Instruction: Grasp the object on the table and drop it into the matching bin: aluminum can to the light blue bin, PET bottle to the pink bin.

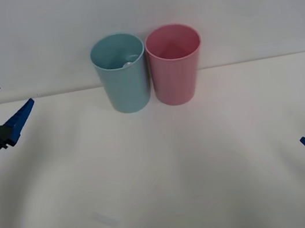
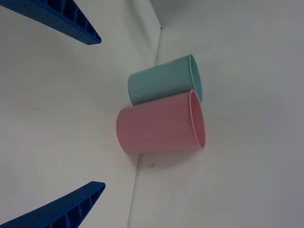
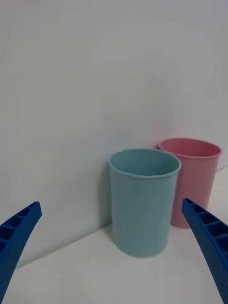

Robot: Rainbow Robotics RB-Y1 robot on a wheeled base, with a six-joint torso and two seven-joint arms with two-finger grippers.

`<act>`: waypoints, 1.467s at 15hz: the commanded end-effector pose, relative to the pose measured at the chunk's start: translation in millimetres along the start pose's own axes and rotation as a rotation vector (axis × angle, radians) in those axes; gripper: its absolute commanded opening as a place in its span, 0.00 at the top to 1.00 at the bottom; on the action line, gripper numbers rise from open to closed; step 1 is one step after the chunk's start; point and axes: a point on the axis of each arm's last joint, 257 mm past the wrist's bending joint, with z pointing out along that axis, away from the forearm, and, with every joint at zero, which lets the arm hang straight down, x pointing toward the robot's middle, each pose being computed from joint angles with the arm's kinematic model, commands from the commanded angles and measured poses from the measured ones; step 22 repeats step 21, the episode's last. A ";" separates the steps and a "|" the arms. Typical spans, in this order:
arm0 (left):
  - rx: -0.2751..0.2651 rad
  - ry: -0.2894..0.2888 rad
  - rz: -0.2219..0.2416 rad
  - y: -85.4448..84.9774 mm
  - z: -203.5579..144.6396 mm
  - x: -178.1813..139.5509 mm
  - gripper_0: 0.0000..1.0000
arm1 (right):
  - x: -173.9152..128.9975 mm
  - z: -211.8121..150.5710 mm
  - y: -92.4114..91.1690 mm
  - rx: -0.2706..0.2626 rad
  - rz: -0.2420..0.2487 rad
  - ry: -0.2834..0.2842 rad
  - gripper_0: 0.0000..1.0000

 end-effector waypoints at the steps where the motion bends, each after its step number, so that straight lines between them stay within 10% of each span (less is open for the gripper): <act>1: -0.022 0.056 0.034 4.8 -34.6 8.8 0.00 | 0.0 0.0 0.0 0.000 0.000 0.000 0.00; 4: -0.028 0.109 0.067 4.5 -68.2 23.8 0.00 | 0.0 0.0 0.0 0.000 0.000 0.000 0.00; 11: -0.043 0.166 -0.019 -3.1 -131.1 38.4 0.00 | 0.0 0.0 0.0 0.000 0.000 0.000 0.00; 22: -0.039 0.195 -0.064 -13.6 -147.2 51.0 0.00 | 0.0 0.0 0.0 0.000 0.000 0.000 0.00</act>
